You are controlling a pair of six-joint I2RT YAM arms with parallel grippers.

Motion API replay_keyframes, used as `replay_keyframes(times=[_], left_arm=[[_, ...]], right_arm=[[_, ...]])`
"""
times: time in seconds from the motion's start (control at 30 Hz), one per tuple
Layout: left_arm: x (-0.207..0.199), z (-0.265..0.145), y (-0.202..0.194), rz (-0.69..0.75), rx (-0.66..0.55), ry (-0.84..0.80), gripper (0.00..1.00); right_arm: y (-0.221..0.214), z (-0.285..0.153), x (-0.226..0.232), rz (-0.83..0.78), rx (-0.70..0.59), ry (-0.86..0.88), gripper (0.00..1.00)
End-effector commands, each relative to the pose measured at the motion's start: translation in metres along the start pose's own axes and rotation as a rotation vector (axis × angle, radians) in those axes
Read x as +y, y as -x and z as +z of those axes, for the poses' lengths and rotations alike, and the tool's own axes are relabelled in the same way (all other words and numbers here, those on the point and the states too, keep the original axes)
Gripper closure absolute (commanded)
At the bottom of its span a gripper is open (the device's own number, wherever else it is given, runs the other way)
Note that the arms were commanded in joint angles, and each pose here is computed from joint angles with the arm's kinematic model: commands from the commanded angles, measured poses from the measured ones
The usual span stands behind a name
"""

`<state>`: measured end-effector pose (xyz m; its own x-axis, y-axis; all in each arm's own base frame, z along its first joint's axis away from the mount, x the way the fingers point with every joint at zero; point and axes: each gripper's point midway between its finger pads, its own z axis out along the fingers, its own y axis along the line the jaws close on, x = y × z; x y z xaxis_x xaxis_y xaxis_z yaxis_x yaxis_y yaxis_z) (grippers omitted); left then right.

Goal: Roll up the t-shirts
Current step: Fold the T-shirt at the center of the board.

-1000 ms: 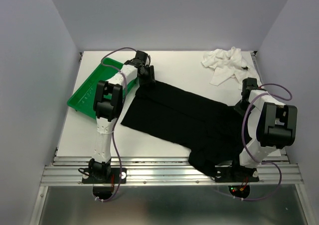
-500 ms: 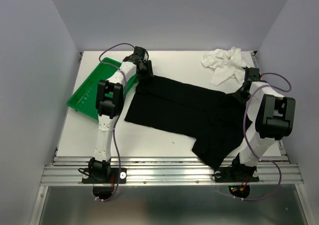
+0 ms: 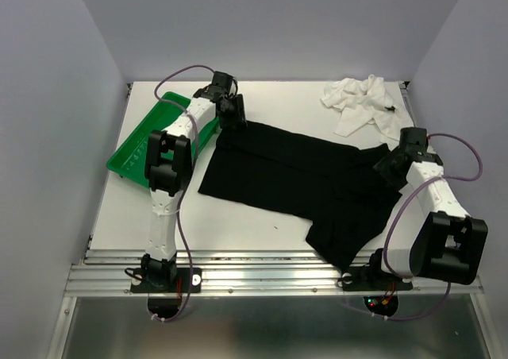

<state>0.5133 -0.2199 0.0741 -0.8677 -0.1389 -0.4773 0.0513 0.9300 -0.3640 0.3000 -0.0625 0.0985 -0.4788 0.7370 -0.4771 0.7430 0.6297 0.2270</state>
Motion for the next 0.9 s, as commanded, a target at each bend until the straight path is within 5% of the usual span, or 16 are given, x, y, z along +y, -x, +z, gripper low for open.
replay_keyframes(times=[0.0,0.23,0.57,0.8,0.87], left_arm=[[-0.03,-0.051,0.021,0.05,-0.095,-0.074,0.44],[-0.04,-0.065,0.008,0.076,-0.093,-0.096,0.44],[-0.043,-0.069,0.0,0.093,-0.088,-0.107,0.44],[-0.045,-0.072,0.001,0.094,-0.091,-0.113,0.45],[-0.045,-0.072,0.001,0.095,-0.09,-0.112,0.45]], right_arm=[[-0.037,-0.013,-0.026,0.033,0.089,-0.042,0.39],[-0.066,0.0,-0.047,0.042,0.139,-0.092,0.38],[-0.042,0.023,-0.046,-0.014,0.052,-0.128,0.58],[-0.034,0.028,-0.033,-0.046,0.041,-0.072,0.99],[-0.033,0.02,-0.026,-0.054,0.044,-0.031,0.99]])
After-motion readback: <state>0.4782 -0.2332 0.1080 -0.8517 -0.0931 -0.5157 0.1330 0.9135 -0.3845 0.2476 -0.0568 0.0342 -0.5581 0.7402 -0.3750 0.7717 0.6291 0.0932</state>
